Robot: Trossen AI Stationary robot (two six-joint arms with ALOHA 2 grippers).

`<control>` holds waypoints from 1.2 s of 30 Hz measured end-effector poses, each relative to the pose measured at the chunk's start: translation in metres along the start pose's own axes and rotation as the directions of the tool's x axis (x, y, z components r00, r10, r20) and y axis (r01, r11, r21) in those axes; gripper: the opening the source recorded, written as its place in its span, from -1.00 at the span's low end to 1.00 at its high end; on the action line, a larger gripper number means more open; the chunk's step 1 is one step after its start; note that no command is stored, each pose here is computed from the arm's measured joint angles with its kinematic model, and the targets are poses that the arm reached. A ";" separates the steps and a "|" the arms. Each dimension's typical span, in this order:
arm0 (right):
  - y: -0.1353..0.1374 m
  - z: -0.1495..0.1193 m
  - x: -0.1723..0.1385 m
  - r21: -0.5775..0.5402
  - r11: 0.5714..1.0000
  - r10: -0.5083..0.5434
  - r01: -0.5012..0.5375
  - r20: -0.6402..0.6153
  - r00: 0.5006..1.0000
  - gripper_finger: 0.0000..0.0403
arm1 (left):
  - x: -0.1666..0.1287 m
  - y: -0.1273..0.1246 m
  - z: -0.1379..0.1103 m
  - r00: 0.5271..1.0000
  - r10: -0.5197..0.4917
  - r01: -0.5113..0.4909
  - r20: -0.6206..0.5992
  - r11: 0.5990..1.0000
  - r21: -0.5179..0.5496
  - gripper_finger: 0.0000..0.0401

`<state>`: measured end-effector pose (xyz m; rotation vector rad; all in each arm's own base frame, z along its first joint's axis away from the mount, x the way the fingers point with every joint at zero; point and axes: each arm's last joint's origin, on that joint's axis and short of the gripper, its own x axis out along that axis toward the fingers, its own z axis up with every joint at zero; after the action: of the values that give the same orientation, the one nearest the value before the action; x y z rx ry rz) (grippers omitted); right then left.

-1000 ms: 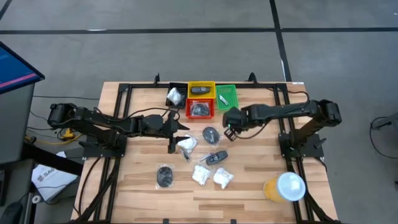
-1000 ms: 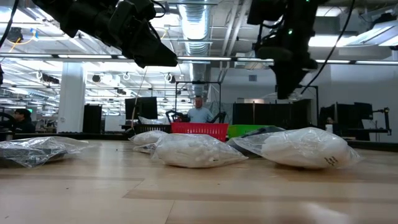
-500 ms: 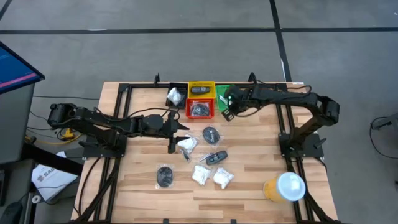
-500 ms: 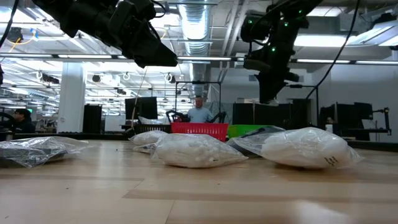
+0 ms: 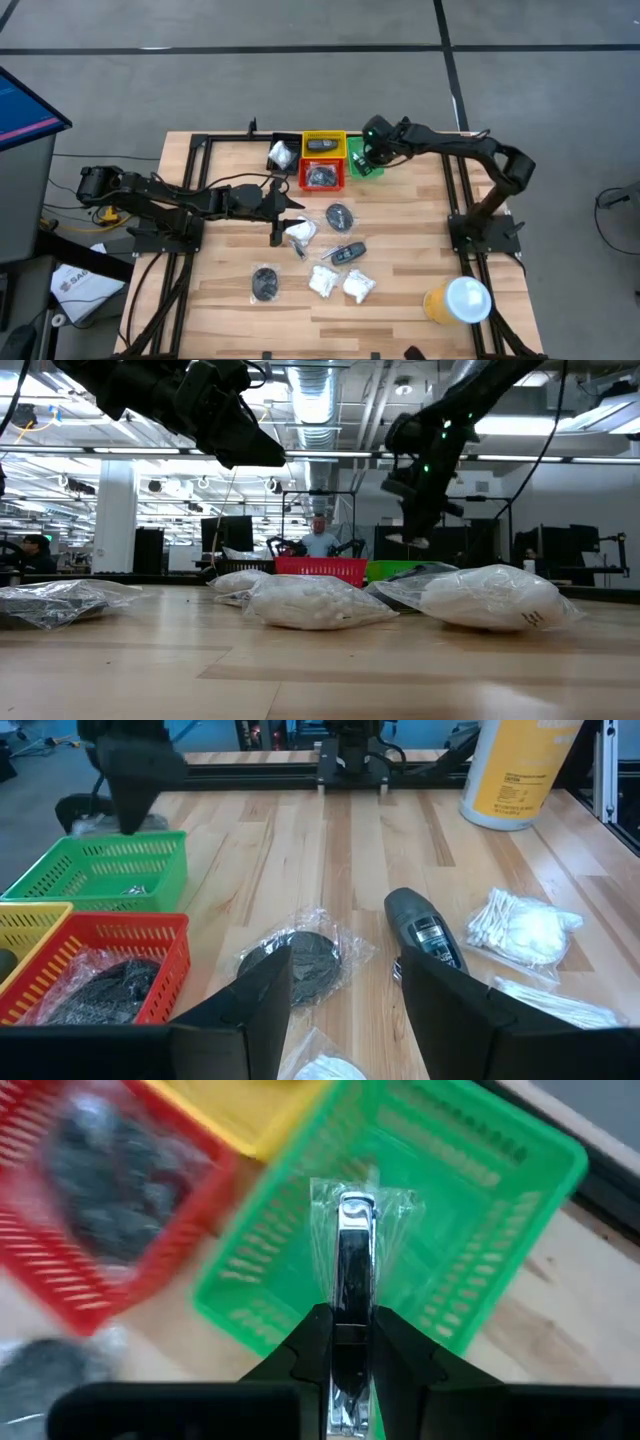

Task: Pick & Place Travel size toiletries
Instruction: Put the silver nail cutter into the green bin

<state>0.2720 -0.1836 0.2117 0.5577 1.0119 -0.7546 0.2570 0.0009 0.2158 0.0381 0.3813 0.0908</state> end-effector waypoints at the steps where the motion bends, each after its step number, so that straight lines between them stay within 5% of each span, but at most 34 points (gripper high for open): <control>1: -0.003 0.001 0.005 0.006 1.000 0.001 -0.001 -0.003 1.000 -0.79 | 0.000 0.000 0.000 1.000 0.000 0.000 0.000 1.000 0.000 -0.12; 10: -0.020 0.011 0.022 0.036 0.999 0.001 -0.002 0.018 1.000 -0.72 | 0.000 0.000 0.000 1.000 0.000 0.000 0.000 1.000 0.000 -0.12; 36: -0.014 0.017 0.021 -0.014 1.000 0.023 -0.022 0.085 0.996 -0.66 | 0.000 0.000 0.000 1.000 0.000 0.000 -0.005 1.000 -0.023 -0.12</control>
<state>0.2767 -0.2109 0.1987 0.5206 0.9301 -0.7448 0.2568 0.0010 0.2154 0.0156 0.3849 0.0953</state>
